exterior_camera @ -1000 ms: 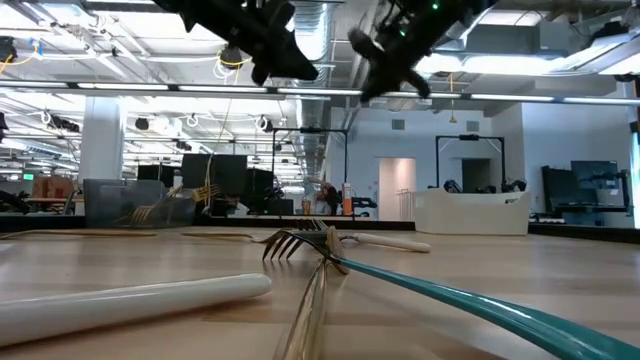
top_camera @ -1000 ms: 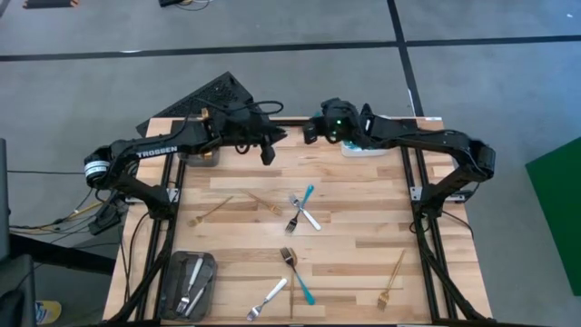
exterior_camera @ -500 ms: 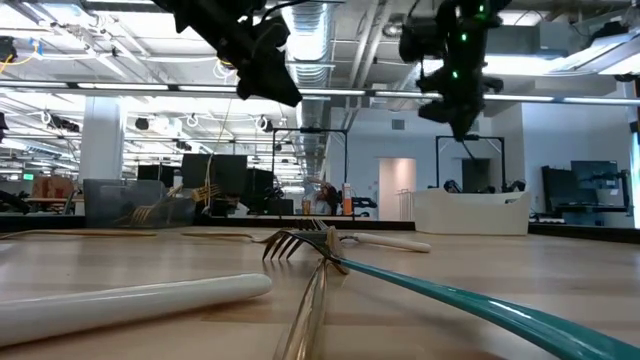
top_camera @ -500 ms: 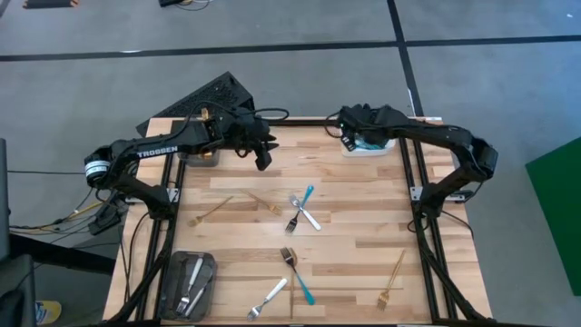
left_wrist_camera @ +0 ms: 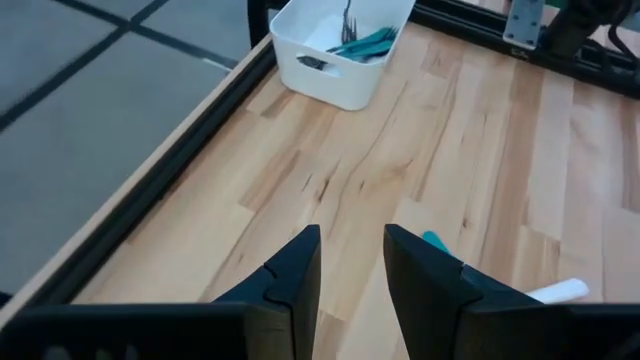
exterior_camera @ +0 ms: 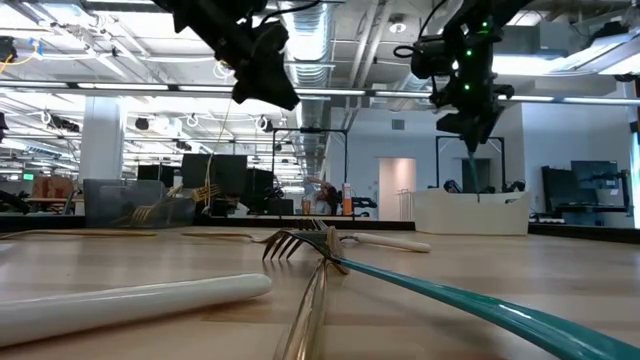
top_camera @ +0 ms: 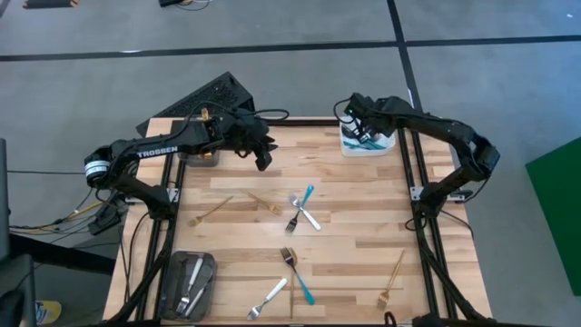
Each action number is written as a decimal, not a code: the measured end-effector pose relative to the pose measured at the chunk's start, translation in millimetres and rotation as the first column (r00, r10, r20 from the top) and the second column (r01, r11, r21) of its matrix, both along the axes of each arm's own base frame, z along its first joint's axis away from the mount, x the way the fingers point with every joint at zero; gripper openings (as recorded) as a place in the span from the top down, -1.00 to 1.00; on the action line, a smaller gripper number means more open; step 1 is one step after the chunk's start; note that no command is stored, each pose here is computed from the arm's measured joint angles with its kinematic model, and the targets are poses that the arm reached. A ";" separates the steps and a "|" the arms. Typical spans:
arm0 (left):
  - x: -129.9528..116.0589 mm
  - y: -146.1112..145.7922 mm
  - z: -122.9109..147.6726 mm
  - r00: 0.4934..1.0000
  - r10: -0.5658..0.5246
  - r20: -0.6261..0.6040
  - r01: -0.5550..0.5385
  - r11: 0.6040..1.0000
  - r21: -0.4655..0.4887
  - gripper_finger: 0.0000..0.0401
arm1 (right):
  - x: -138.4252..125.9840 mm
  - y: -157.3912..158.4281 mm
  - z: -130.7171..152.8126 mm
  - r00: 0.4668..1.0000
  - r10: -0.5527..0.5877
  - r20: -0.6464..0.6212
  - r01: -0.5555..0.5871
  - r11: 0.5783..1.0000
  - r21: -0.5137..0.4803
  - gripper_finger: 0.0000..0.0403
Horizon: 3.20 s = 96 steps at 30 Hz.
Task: Sort silverware by color (type)
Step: Put the blue fork into the white bin, then put the white fork into the bottom black bin
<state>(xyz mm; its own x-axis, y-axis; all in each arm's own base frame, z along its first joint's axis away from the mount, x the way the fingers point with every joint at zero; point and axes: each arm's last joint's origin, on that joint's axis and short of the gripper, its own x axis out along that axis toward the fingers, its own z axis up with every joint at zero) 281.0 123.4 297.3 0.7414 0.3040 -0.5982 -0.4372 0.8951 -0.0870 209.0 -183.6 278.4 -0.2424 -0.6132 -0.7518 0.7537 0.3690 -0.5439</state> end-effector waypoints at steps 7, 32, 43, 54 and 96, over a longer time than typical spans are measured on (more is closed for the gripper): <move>-3.1 -1.9 -4.6 0.999 0.009 -0.040 -0.012 0.998 -0.061 0.51 | 15.7 9.5 -3.0 0.966 0.048 0.254 -0.097 0.978 0.185 -0.20; 8.9 -57.4 -13.4 0.996 -0.037 -0.081 0.016 0.970 -0.242 0.51 | 147.7 178.5 -75.0 0.329 0.822 0.466 -0.940 0.235 0.248 0.06; 3.3 -109.7 -23.5 0.970 0.082 -0.227 -0.140 0.956 -0.257 0.51 | 165.2 195.6 -110.2 0.587 0.579 0.566 -0.807 0.477 0.348 0.15; 2.4 -143.7 -23.2 0.970 0.141 -0.199 -0.200 0.928 -0.315 0.51 | 170.6 202.4 -142.6 0.743 0.431 0.511 -0.656 0.618 0.432 0.21; -64.8 -167.0 19.8 0.975 0.175 -0.136 -0.201 0.957 -0.211 0.51 | 114.2 89.9 -124.1 0.690 0.688 0.225 -0.661 0.473 0.582 0.12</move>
